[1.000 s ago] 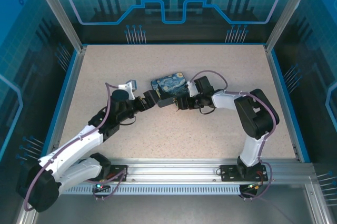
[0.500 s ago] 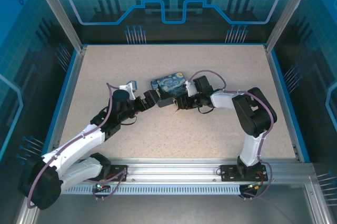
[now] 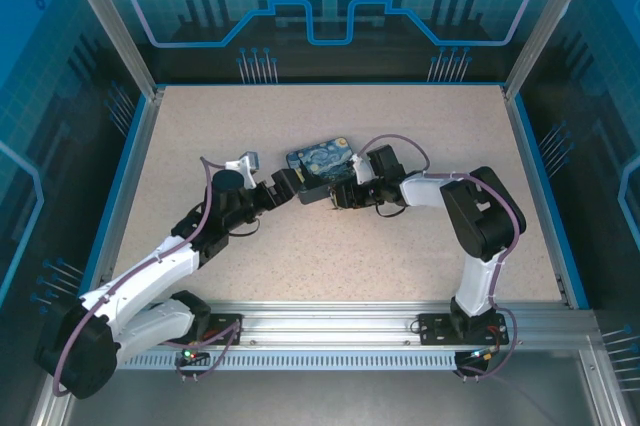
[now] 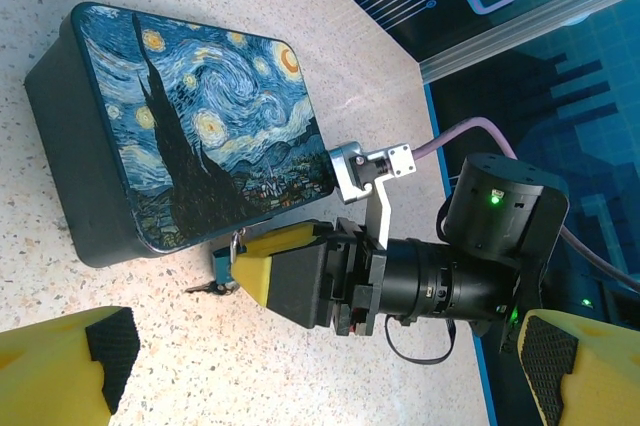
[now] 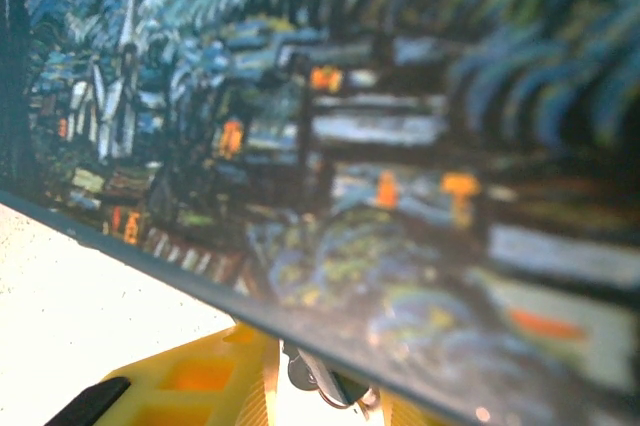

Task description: Unlock a padlock with a key

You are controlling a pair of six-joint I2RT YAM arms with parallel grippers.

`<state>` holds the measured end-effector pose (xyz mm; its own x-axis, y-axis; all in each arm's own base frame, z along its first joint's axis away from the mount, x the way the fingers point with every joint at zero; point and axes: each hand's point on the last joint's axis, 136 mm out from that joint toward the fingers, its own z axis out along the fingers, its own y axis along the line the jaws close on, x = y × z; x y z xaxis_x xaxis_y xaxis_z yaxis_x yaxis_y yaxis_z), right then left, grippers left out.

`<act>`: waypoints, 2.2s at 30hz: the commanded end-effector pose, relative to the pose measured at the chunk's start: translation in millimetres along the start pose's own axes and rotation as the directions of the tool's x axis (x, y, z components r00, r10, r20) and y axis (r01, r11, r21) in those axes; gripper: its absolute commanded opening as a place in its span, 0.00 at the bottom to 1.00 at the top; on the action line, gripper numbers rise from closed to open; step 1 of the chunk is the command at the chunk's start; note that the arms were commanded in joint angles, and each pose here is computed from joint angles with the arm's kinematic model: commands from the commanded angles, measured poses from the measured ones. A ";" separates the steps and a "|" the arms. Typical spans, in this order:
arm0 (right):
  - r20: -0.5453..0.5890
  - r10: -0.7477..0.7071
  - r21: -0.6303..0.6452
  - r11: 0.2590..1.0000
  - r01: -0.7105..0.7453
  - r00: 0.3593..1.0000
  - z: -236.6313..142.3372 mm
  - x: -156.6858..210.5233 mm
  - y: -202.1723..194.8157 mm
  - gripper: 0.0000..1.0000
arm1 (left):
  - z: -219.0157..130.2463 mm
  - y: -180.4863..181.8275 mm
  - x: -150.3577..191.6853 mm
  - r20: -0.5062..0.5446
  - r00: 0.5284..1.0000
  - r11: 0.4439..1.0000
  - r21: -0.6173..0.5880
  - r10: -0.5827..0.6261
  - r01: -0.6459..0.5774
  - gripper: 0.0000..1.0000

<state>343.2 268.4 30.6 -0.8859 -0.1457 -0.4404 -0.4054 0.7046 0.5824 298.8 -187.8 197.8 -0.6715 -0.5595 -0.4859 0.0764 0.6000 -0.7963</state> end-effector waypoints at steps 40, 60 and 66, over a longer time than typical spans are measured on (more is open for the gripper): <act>0.035 0.095 0.100 0.990 -0.098 0.995 -1.4 23.0 3.2 0.05 | -0.7 9.4 -7.0 0.019 0.999 0.999 -0.024 -0.027 0.028 0.99; 0.096 0.309 0.189 0.928 -0.322 0.946 -27.3 41.0 -10.5 0.00 | 3.5 20.6 -5.7 -0.028 0.975 0.929 -0.301 0.219 -0.217 0.99; 0.123 0.339 0.193 0.914 -0.358 0.933 -33.9 43.6 -15.5 0.00 | 35.9 21.2 -13.7 -0.137 0.934 0.846 -0.394 0.331 -0.358 0.99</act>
<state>306.6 236.0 25.3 -0.9383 0.1493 -0.3120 -0.0557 0.8251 0.5622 327.5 -194.8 182.3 -0.6889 -0.3622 -0.6279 0.0050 0.8638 -0.5038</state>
